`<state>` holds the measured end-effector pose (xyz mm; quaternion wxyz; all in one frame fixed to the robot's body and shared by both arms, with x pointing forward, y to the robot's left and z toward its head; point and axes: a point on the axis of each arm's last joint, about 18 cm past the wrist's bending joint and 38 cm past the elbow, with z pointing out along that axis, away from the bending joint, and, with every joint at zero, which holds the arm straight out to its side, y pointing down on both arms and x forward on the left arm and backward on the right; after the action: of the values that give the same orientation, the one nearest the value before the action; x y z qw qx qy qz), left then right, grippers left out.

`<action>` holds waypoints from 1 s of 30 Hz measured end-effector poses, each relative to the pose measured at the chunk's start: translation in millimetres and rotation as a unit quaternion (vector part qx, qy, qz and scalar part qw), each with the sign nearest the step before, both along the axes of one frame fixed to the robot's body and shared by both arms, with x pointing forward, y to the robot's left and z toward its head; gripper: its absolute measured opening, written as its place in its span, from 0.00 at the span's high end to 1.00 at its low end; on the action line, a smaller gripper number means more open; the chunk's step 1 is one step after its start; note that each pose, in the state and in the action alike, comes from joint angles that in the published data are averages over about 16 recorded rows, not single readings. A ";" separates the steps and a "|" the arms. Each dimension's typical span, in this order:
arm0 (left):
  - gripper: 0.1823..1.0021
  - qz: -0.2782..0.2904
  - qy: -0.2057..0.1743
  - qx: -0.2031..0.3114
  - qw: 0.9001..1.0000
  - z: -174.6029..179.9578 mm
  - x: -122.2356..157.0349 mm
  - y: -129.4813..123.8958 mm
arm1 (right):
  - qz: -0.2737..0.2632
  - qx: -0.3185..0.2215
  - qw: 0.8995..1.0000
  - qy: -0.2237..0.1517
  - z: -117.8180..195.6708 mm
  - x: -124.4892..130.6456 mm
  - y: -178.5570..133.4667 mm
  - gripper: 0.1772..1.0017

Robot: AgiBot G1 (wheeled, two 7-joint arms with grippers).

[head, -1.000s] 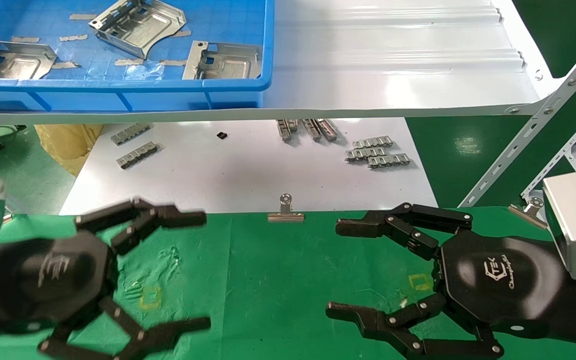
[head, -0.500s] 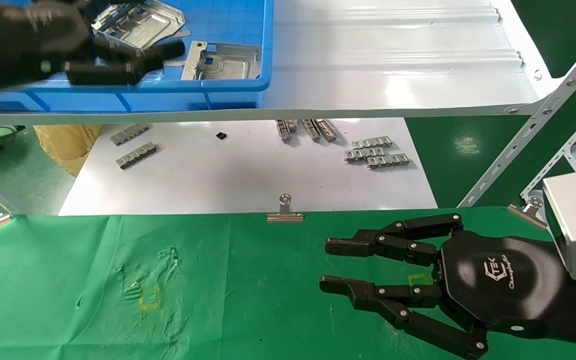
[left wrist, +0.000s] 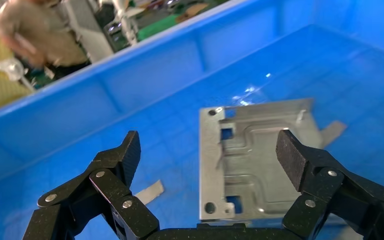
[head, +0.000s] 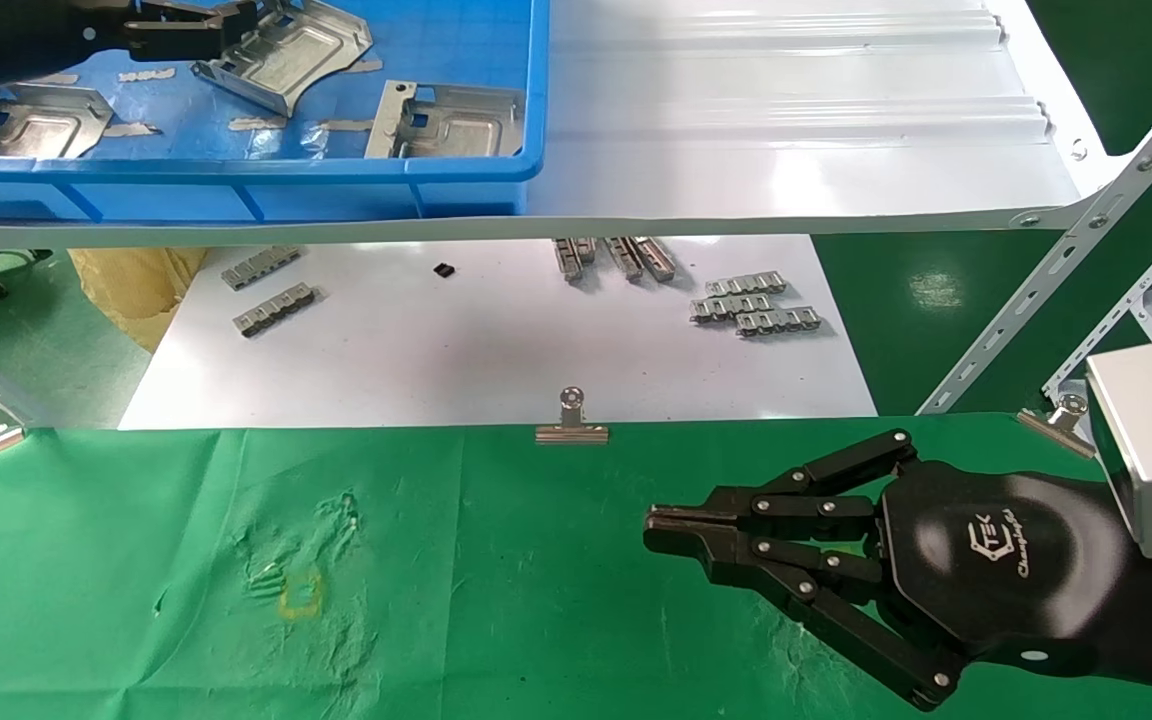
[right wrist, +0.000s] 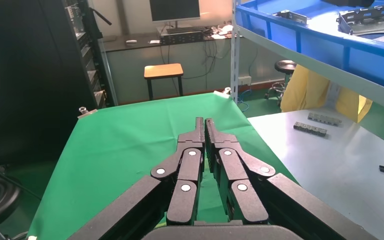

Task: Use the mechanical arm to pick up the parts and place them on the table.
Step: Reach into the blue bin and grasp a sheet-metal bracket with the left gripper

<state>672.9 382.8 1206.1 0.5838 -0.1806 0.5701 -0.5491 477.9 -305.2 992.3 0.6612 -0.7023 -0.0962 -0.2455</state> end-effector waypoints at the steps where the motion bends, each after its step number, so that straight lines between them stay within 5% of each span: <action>1: 0.01 0.006 0.003 -0.002 1.000 -0.2 2.9 -0.1 | 0.000 0.000 1.000 0.000 0.0 0.0 0.0 0.92; 14: 0.14 0.037 0.029 -0.046 0.998 -5.1 23.3 -3.2 | 0.000 0.000 1.000 0.000 0.0 0.0 0.0 0.89; 30: 0.55 0.042 0.042 -0.084 0.995 -10.2 29.1 -0.1 | 0.000 0.000 1.000 0.000 0.0 0.0 0.0 0.53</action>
<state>702.0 382.7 1195.9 0.5644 -0.2756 0.5380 -0.5622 477.9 -305.2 992.3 0.6612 -0.7023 -0.0962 -0.2455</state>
